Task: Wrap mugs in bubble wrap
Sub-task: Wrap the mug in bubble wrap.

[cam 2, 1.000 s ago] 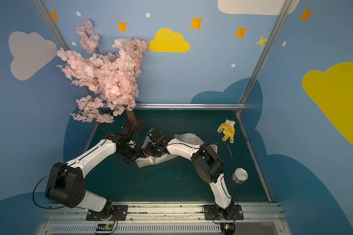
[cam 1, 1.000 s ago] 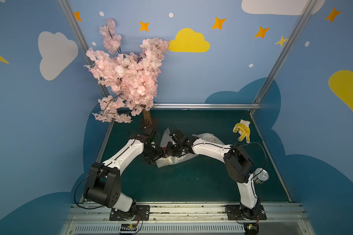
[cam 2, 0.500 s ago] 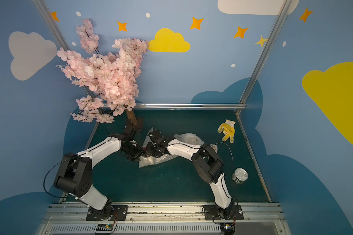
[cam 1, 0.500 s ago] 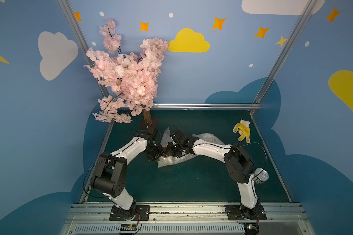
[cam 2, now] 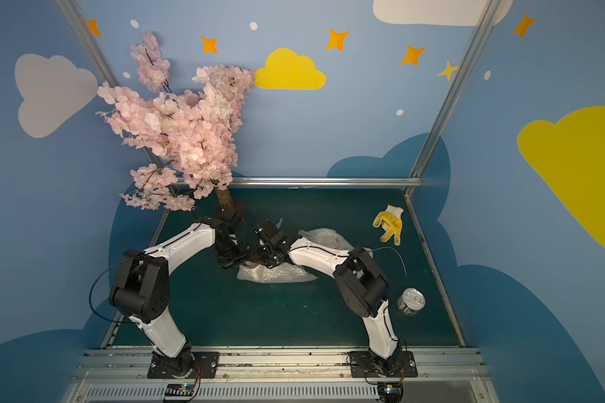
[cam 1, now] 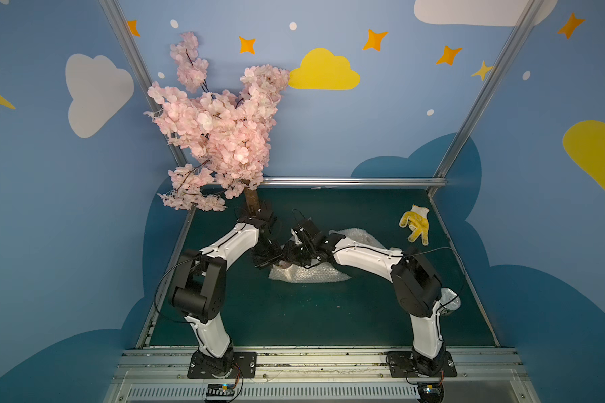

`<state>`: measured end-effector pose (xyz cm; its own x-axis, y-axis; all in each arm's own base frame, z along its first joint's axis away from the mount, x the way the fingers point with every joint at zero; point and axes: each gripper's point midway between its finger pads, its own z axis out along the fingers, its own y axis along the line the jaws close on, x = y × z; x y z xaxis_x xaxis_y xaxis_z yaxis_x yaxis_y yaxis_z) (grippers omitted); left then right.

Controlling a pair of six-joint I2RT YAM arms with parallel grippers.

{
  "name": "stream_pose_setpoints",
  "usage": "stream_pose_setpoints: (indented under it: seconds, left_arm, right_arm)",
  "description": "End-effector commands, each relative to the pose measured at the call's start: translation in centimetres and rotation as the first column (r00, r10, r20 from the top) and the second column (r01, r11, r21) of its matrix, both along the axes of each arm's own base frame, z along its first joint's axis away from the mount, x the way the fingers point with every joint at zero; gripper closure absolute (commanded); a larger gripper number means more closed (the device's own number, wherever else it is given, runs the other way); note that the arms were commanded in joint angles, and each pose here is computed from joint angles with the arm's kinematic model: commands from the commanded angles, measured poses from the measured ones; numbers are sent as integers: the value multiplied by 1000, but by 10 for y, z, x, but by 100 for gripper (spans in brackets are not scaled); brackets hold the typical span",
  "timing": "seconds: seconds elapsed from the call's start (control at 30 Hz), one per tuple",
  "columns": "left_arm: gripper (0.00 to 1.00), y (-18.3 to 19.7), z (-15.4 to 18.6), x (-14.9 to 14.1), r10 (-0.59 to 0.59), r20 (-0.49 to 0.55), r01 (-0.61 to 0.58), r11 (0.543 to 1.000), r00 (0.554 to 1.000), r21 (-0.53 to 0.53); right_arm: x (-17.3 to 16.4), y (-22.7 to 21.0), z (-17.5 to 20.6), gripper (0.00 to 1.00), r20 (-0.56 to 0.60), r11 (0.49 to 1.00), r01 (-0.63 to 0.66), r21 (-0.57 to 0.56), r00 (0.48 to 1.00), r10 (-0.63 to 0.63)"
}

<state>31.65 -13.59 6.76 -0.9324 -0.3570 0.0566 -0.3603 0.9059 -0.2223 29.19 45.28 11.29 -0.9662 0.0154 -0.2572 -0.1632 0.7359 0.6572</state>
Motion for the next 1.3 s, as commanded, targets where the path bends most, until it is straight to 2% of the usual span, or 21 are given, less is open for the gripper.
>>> stream_pose_setpoints:
  seconds: [0.0, 0.03, 0.1, 0.17, 0.3, 0.53, 0.6, 0.8, 1.0, 1.1, 1.17, 1.27]
  left_arm:
    - [95, 20, 1, -1, -67, -28, 70, 991, 997, 111]
    - [96, 22, 2, 1, -82, -33, 85, 989, 996, 122]
    - [96, 26, 6, 3, -111, -45, 117, 982, 993, 151]
    - [97, 27, 7, 4, -138, -55, 145, 978, 989, 151]
    - [97, 30, 9, 7, -192, -65, 200, 967, 979, 160]
    - [97, 33, 11, 9, -242, -60, 249, 956, 968, 158]
    - [97, 32, 12, 11, -246, -56, 252, 955, 968, 155]
    - [97, 30, 9, 10, -260, -70, 268, 953, 963, 144]
    - [97, 30, 9, 11, -267, -73, 275, 950, 961, 144]
    - [97, 30, 8, 11, -271, -75, 280, 950, 959, 141]
    - [97, 30, 7, 12, -273, -75, 281, 949, 959, 139]
    - [97, 27, 6, 12, -282, -76, 289, 949, 957, 122]
  right_arm:
    - [0, -26, 0, 54, 46, 996, -20, -86, 999, 24]
    - [-2, -27, 6, 53, 62, 996, -33, -81, 997, 38]
    - [-8, -39, 18, 43, 99, 995, -51, -87, 993, 60]
    - [-15, -51, 26, 39, 120, 992, -76, -101, 989, 88]
    - [-32, -91, 29, 26, 129, 981, -88, -175, 985, 111]
    - [-67, -150, -5, 24, -16, 966, -141, -217, 990, 141]
    - [-82, -153, -17, 25, -42, 962, -202, -184, 979, 197]
    - [-104, -162, -44, 32, -57, 948, -275, -161, 961, 269]
    - [-109, -156, -52, 43, -7, 940, -312, -138, 949, 314]
    - [-105, -153, -57, 57, 3, 939, -311, -146, 949, 315]
    - [-102, -151, -60, 71, 5, 939, -309, -150, 950, 313]
    - [-100, -151, -63, 87, -1, 940, -302, -158, 952, 306]
